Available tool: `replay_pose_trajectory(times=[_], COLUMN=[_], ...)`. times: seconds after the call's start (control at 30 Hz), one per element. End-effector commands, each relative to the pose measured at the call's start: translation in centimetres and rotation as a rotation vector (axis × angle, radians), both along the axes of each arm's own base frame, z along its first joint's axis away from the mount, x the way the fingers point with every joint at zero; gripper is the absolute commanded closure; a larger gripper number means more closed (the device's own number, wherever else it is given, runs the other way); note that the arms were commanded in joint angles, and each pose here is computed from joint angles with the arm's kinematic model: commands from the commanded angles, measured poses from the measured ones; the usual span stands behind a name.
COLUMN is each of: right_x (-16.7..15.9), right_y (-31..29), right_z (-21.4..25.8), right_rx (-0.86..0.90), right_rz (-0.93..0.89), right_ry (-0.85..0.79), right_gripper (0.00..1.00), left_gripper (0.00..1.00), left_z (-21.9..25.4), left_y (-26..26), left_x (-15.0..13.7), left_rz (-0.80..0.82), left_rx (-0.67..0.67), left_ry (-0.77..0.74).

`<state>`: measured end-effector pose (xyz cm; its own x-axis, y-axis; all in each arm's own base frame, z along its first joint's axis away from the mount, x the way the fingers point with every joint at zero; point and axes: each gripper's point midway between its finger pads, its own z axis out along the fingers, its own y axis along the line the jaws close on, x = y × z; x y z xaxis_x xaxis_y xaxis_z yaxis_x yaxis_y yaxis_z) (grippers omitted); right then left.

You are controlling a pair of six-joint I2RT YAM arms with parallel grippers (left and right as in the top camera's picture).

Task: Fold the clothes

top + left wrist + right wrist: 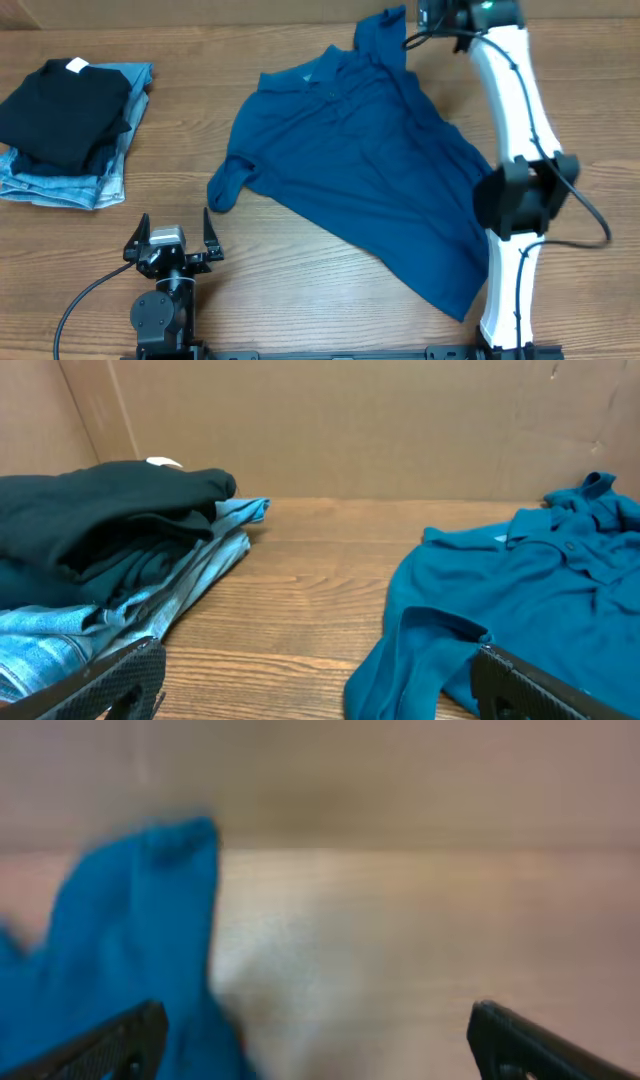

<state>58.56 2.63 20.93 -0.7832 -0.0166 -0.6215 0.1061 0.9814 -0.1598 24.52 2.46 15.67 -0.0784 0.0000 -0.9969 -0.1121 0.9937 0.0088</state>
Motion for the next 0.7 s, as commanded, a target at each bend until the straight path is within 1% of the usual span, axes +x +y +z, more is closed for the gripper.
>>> replay_pose_trajectory(times=[0.0,0.07,0.13,0.17,0.2,0.27,0.3,0.43,0.5,0.63,0.67], right_x=[-5.2,-7.9,-10.4,-11.5,-12.2,-12.7,-13.1,-13.9,-14.5,-16.5,-17.5], right_y=[-1.5,-1.8,-1.7,-1.6,-1.9,-2.8,-3.5,-4.7,-5.7,-7.7,-8.3], right_z=[4.7,3.0,1.4,0.7,0.2,-0.5,-0.9,-2.5,-3.4,-5.9,-6.5], right_rx=[0.121,0.187,0.287,0.339,0.371,0.403,0.418,0.530,0.555,0.617,0.625], right_rz=[-0.178,-0.218,-0.238,-0.243,-0.255,-0.279,-0.298,-0.337,-0.369,-0.446,-0.475], right_ry=[0.018,0.149,0.279,0.341,0.382,0.415,0.435,0.501,0.532,0.625,0.656], right_gripper=[0.00,0.01,0.06,0.14,0.29,0.51,0.58,0.59,0.58,0.58,0.61], left_gripper=[0.00,0.00,0.00,0.00,0.00,0.00,0.00,0.00,0.00,0.00,0.00], left_z=[0.1,0.1,0.1,0.1,0.1,0.1,0.1,0.1,0.1,0.1,0.1], left_y=[0.0,0.0,0.0,0.0,0.0,0.0,0.0,0.0,0.0,0.0,0.0], left_x=[0.0,0.0,0.0,0.0,0.0,0.0,0.0,0.0,0.0,0.0,0.0], left_rz=[0.005,0.005,0.005,0.005,0.005,0.005,0.005,0.005,0.005,0.005,0.004], left_rx=[-0.008,-0.008,-0.008,-0.008,-0.008,-0.008,-0.008,-0.008,-0.008,-0.008,-0.008], left_ry=[-0.008,-0.009,-0.008,-0.008,-0.008,-0.009,-0.008,-0.008,-0.008,-0.008,-0.009])
